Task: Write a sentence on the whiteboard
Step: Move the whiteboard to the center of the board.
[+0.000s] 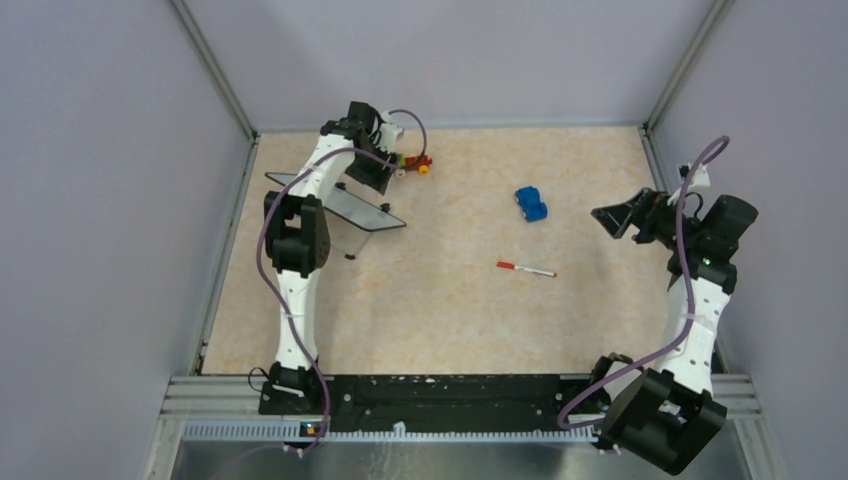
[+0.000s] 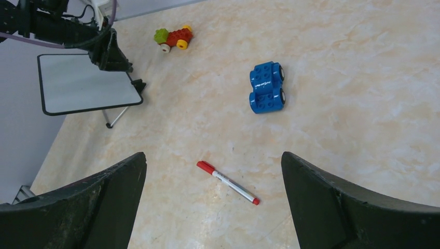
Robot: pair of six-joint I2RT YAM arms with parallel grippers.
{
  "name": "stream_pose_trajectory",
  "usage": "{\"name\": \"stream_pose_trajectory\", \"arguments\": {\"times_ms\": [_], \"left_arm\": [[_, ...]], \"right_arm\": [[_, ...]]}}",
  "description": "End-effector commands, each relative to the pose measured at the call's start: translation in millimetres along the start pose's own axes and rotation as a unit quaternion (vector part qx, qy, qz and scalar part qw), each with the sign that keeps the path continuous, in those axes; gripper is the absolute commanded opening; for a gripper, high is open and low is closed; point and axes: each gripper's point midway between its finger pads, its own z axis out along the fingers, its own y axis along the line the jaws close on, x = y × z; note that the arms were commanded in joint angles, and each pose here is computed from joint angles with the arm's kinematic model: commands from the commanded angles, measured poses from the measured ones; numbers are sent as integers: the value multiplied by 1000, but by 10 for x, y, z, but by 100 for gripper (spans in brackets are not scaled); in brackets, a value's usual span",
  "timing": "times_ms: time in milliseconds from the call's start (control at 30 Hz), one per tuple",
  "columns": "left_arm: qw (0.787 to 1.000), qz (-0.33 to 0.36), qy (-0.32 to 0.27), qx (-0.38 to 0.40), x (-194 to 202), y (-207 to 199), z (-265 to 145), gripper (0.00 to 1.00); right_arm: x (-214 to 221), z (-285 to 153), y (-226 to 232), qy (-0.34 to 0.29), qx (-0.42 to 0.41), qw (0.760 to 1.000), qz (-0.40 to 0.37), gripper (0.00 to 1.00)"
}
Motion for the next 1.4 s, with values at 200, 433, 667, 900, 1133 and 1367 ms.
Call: {"name": "stream_pose_trajectory", "arguments": {"times_ms": [200, 433, 667, 900, 1133, 1367], "left_arm": [[997, 3, 5, 73, 48, -231, 310, 70], [993, -9, 22, 114, 157, -381, 412, 66], [986, -3, 29, 167, 264, -608, 285, 44], [984, 11, 54, 167, 520, -787, 96, 34], [984, 25, 68, 162, 728, -891, -26, 20], [983, 73, 76, 149, 860, -1079, -79, 6]], "right_arm": [[-46, 2, 56, -9, -8, 999, -31, 98], [-45, 8, 55, -8, -7, 999, -32, 98], [-46, 15, 58, -7, -6, 999, -34, 98], [-47, 18, 67, -6, -6, 999, -38, 98], [-54, 13, 79, -8, -6, 999, -40, 98], [-56, 9, 90, -8, -6, 999, -41, 98]]}}
